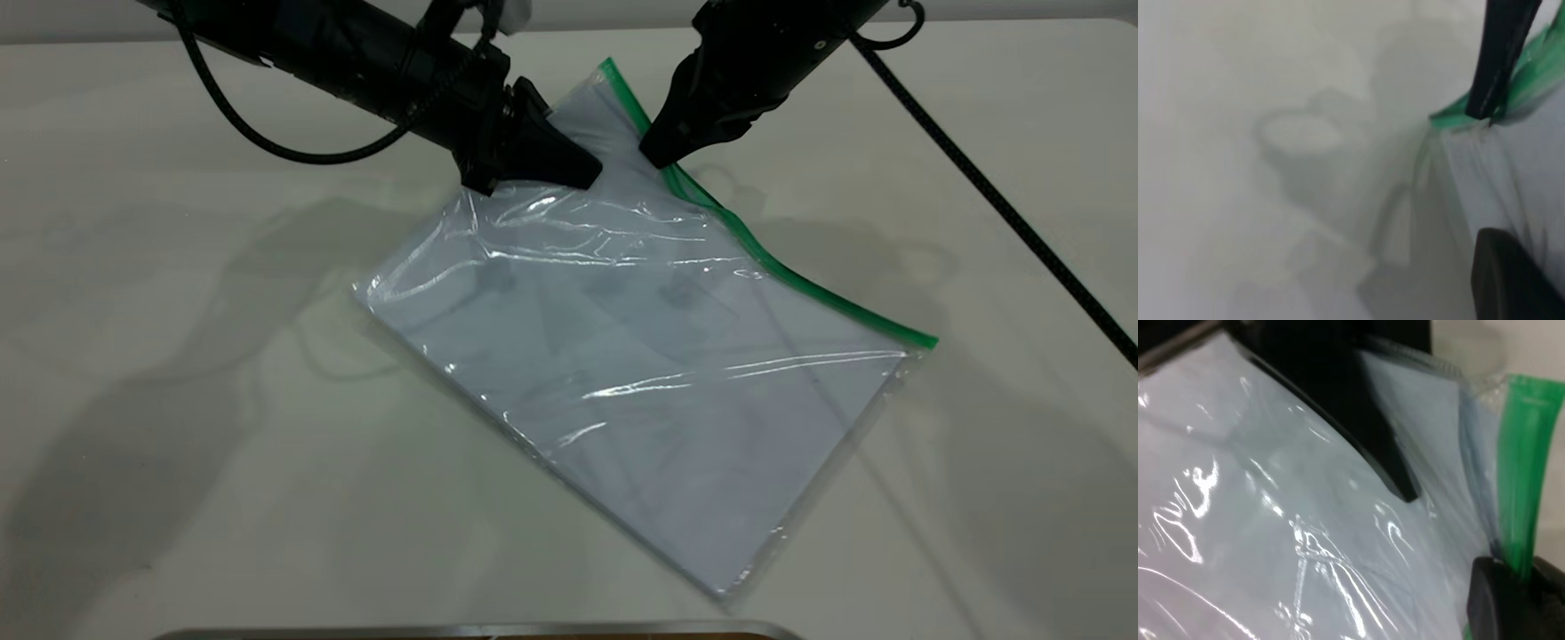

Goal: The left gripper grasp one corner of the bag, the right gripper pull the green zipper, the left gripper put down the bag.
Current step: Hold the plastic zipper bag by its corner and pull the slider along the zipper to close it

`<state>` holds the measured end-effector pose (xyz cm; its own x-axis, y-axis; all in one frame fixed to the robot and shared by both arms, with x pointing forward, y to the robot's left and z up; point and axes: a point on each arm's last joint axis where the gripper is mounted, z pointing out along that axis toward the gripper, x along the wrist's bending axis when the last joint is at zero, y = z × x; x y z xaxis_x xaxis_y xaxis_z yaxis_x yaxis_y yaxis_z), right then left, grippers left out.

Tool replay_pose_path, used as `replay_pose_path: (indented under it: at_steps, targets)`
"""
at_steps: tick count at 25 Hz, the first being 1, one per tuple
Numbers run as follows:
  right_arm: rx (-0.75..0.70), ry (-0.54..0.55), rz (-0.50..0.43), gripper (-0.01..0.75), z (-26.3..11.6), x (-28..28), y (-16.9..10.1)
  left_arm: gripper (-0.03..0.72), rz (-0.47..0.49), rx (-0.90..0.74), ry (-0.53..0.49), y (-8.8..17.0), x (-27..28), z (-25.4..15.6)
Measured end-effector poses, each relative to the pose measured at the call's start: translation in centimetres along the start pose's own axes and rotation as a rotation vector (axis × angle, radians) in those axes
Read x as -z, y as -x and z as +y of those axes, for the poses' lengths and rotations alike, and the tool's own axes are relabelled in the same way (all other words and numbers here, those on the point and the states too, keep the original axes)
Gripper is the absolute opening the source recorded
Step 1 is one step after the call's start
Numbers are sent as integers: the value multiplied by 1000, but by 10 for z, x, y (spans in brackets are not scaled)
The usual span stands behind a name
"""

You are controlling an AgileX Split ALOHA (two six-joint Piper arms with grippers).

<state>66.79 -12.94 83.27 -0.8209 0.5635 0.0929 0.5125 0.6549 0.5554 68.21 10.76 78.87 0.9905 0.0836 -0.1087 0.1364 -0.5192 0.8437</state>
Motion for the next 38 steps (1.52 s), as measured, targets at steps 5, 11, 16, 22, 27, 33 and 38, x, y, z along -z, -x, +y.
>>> replay_pose_path:
  at_steps: [5, 11, 16, 22, 27, 33, 38]
  targets:
    - [-49, 4, 15, 37, -4, 2, 4, 55, -4, 10, 18, 0, 1, 1]
    - [-79, 17, 19, 39, -3, 1, 5, 55, -2, 14, 23, -1, 3, 1]
    - [-106, 50, 23, 51, -1, 1, 5, 55, 2, 19, 26, -2, 6, 0]
    - [-109, 128, 36, 105, -1, 0, 10, 55, 14, 26, 30, -6, 12, -3]
    - [-103, 174, 15, 176, -2, 2, 17, 55, 23, 27, 26, -8, 17, -5]
    - [-92, 207, 21, 256, 1, 3, 16, 55, 22, 20, 25, -8, 17, -5]
    - [-55, 238, 129, 303, 4, 4, 6, 55, 21, 17, 24, -8, 17, -5]
